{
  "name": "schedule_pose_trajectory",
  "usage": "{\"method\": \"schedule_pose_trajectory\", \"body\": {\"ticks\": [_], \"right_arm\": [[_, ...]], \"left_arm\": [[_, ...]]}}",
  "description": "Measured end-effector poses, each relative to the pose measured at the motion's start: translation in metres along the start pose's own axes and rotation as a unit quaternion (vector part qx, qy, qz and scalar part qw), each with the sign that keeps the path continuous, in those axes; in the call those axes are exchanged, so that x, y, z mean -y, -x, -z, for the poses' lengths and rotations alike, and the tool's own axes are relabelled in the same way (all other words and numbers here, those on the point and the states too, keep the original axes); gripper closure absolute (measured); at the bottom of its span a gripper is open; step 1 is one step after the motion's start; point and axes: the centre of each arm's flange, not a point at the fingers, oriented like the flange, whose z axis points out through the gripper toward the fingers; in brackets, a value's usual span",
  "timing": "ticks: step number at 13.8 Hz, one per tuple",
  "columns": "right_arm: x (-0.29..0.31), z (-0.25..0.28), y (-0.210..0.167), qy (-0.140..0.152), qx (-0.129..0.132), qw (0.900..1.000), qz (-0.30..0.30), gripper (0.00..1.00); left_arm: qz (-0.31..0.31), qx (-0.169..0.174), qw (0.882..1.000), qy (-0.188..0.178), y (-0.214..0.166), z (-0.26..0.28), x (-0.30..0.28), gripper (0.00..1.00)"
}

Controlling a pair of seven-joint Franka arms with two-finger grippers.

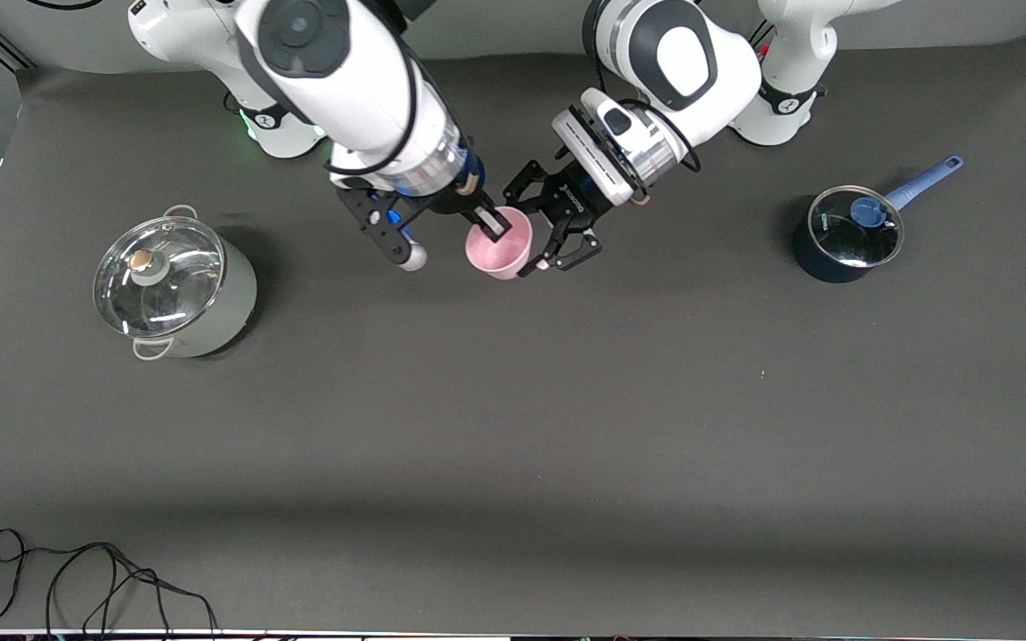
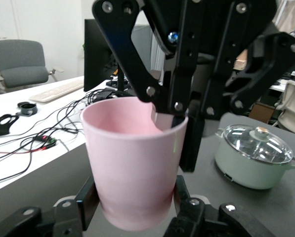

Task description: Transfer pink cup from left to right arm

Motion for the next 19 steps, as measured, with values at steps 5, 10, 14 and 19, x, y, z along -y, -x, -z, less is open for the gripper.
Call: {"method": "schedule_pose_trajectory", "body": {"ticks": [5,10,14,19], "right_arm": [[-0.061,0.098,-0.101,0.013,-0.022,0.994,0.104,0.96],[-0.133,0.158,-0.187,0.04,-0.016,0.976,0.212,0.96],[-0.199,0.192,-0.276,0.081,-0.044,0.942,0.322,0.96],[-0.216,0.157,-0.347,0.079,-0.06,0.927,0.361,0.96]], "left_arm": [[0.009,0.02,1.0,-0.009,0.016,0.001,0.008,0.0],[0.069,0.034,0.996,-0.033,0.038,0.0,0.049,0.0],[0.125,0.04,0.987,-0.094,0.063,0.019,0.126,0.0],[0.197,0.032,0.973,-0.114,0.11,0.028,0.201,0.0]]}}
